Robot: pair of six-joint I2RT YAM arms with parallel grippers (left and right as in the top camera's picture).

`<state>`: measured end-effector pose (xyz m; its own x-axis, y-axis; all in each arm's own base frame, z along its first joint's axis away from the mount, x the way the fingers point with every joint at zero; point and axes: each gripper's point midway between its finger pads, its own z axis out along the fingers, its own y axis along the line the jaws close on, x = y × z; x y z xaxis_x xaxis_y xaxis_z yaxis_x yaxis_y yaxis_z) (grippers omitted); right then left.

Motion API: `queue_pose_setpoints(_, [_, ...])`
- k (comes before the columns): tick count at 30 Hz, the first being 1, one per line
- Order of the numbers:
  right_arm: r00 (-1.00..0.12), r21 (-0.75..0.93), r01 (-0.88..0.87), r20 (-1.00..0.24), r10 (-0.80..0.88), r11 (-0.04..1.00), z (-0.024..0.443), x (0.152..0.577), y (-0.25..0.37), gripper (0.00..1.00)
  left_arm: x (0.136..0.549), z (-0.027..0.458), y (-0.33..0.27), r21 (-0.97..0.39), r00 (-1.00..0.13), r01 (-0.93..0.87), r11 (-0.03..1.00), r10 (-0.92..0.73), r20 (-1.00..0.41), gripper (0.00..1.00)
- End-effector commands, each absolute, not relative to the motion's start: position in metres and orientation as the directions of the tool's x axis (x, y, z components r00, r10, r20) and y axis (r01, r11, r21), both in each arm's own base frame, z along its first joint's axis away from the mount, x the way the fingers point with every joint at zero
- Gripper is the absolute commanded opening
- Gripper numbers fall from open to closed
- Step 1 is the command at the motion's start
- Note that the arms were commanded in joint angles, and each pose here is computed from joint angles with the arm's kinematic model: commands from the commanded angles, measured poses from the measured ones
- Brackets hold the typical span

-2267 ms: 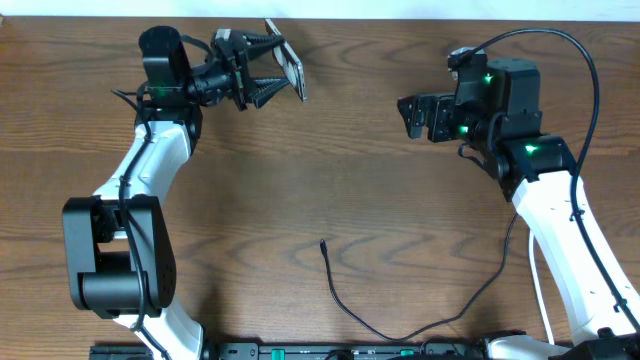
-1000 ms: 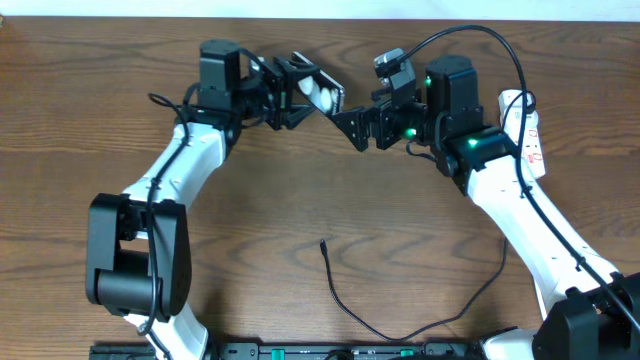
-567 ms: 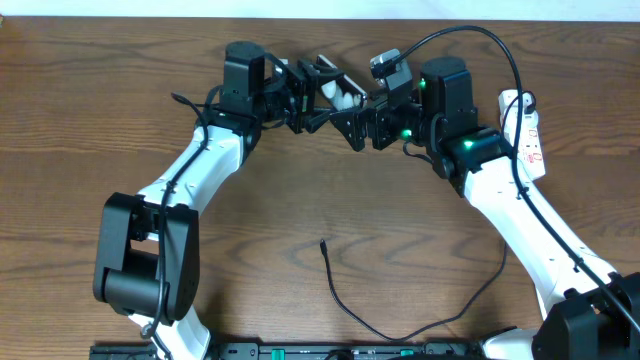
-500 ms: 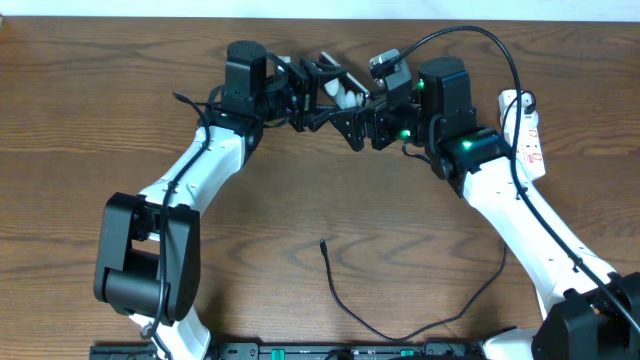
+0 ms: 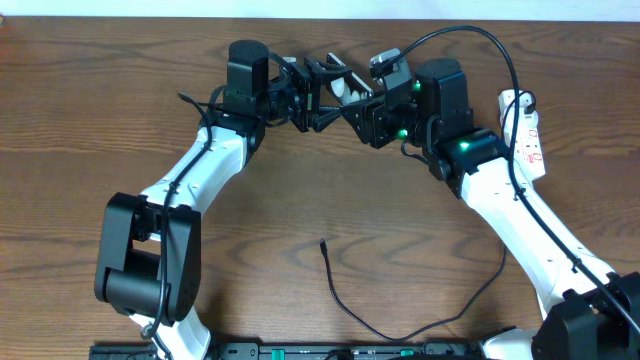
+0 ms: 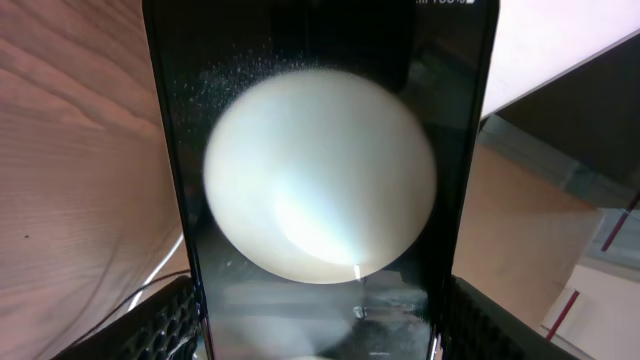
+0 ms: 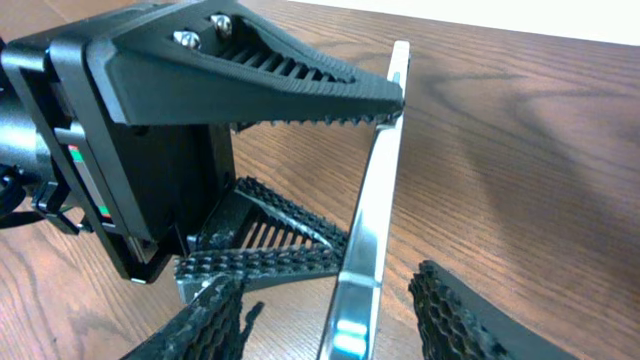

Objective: Plug charger to phone and switch on socket

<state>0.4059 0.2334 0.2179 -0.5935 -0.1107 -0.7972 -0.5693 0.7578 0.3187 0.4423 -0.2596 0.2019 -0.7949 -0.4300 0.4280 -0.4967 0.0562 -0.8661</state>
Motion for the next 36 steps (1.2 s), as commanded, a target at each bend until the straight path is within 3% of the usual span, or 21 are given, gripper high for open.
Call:
queue_pose_setpoints(1, [-0.577, 0.303, -0.568, -0.809, -0.108, 0.765, 0.225, 0.409, 0.235, 0.47, 0.432, 0.233, -0.271, -0.89, -0.837, -0.454, 0.045, -0.363, 0.409, 0.08])
queue_pose_setpoints(6, [-0.577, 0.301, -0.566, -0.81, -0.108, 0.768, 0.225, 0.41, 0.234, 0.48, 0.429, 0.241, -0.278, -0.903, -0.856, -0.427, 0.037, -0.337, 0.391, 0.08])
queue_pose_setpoints(9, [-0.577, 0.299, -0.563, -0.81, -0.108, 0.77, 0.225, 0.41, 0.234, 0.43, 0.43, 0.246, -0.279, -0.915, -0.868, -0.403, 0.028, -0.329, 0.372, 0.07])
queue_pose_setpoints(11, [-0.577, 0.299, -0.563, -0.81, -0.108, 0.771, 0.225, 0.41, 0.234, 0.37, 0.43, 0.246, -0.279, -0.915, -0.868, -0.403, 0.028, -0.328, 0.372, 0.08])
queue_pose_setpoints(18, [-0.58, 0.304, -0.559, -0.808, -0.102, 0.771, 0.225, 0.41, 0.234, 0.02, 0.43, 0.246, -0.279, -0.915, -0.869, -0.403, 0.029, -0.327, 0.372, 0.07])
queue_pose_setpoints(22, [-0.593, 0.323, -0.546, -0.801, -0.084, 0.773, 0.225, 0.411, 0.233, 0.01, 0.43, 0.246, -0.279, -0.915, -0.869, -0.403, 0.029, -0.327, 0.372, 0.07])
queue_pose_setpoints(23, [-0.595, 0.326, -0.543, -0.8, -0.08, 0.774, 0.225, 0.411, 0.233, 0.01, 0.43, 0.246, -0.279, -0.915, -0.869, -0.403, 0.029, -0.327, 0.372, 0.17])
queue_pose_setpoints(25, [-0.594, 0.326, -0.543, -0.8, -0.08, 0.774, 0.225, 0.411, 0.233, 0.01, 0.43, 0.246, -0.279, -0.915, -0.868, -0.402, 0.028, -0.328, 0.372, 0.53])
queue_pose_setpoints(26, [-0.593, 0.326, -0.544, -0.801, -0.079, 0.773, 0.226, 0.411, 0.233, 0.01, 0.431, 0.246, -0.278, -0.915, -0.868, -0.402, 0.028, -0.33, 0.372, 0.78])
queue_pose_setpoints(27, [-0.592, 0.325, -0.544, -0.802, -0.079, 0.774, 0.226, 0.411, 0.233, 0.01, 0.431, 0.246, -0.276, -0.915, -0.867, -0.402, 0.027, -0.332, 0.371, 0.88])
queue_pose_setpoints(36, [-0.606, 0.393, -0.441, -0.794, 0.055, 0.807, 0.235, 0.43, 0.212, 0.01, 0.433, 0.256, -0.254, -0.927, -0.89, -0.375, 0.01, -0.284, 0.357, 0.89])
